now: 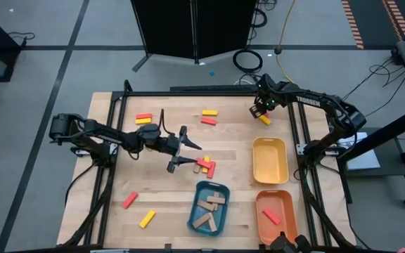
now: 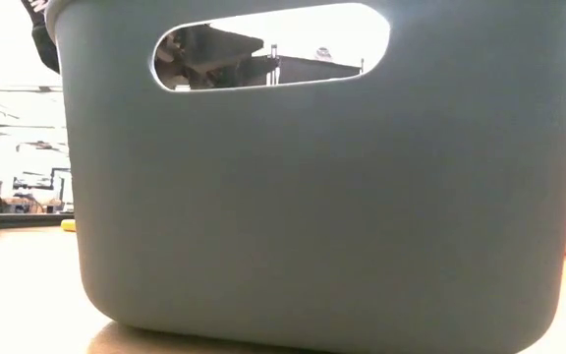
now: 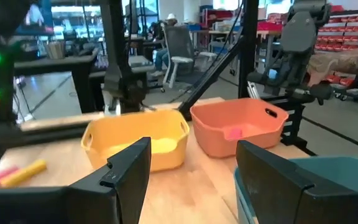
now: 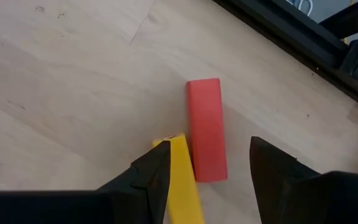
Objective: Sort blocks
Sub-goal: Put the orange block into the orange bin
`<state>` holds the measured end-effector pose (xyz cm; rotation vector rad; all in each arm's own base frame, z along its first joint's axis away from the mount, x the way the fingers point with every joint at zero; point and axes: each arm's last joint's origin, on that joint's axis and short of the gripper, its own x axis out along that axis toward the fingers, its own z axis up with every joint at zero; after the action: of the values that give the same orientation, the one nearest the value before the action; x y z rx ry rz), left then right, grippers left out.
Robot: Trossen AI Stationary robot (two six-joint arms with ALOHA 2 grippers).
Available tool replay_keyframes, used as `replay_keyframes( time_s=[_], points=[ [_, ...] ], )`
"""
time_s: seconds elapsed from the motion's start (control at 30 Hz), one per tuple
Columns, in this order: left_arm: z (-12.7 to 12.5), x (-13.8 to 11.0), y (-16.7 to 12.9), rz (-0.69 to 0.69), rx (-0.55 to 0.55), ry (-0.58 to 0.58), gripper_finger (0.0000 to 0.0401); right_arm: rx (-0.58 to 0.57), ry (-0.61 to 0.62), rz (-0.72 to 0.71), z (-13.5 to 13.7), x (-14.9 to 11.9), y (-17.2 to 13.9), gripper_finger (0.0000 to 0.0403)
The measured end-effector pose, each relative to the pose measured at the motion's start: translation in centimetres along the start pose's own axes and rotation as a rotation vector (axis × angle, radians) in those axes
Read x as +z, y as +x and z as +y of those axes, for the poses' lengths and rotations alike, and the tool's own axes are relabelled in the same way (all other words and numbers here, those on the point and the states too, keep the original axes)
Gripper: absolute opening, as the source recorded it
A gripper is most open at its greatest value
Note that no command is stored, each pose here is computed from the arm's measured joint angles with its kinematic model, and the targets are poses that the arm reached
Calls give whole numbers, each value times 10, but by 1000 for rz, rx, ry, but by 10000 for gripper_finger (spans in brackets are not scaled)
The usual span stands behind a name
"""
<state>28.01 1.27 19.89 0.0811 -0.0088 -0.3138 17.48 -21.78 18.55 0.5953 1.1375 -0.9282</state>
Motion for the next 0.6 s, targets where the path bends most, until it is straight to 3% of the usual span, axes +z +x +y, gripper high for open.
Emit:
replay_keyframes(
  time_s=[0.23, 0.4, 0.47, 0.6],
  points=[
    [2, 16, 8, -58, -98, 36, 233, 1, 96, -2, 0, 0, 0, 143],
    [4, 16, 10, -35, -109, 90, 233, -2, 191, -8, 1, 1, 0, 143],
    [10, 15, 7, -30, -88, 96, 233, -2, 227, -8, 1, 1, 0, 143],
    [43, 14, -10, -16, 56, 14, 233, 7, 302, 37, 3, -4, 0, 143]
  ],
)
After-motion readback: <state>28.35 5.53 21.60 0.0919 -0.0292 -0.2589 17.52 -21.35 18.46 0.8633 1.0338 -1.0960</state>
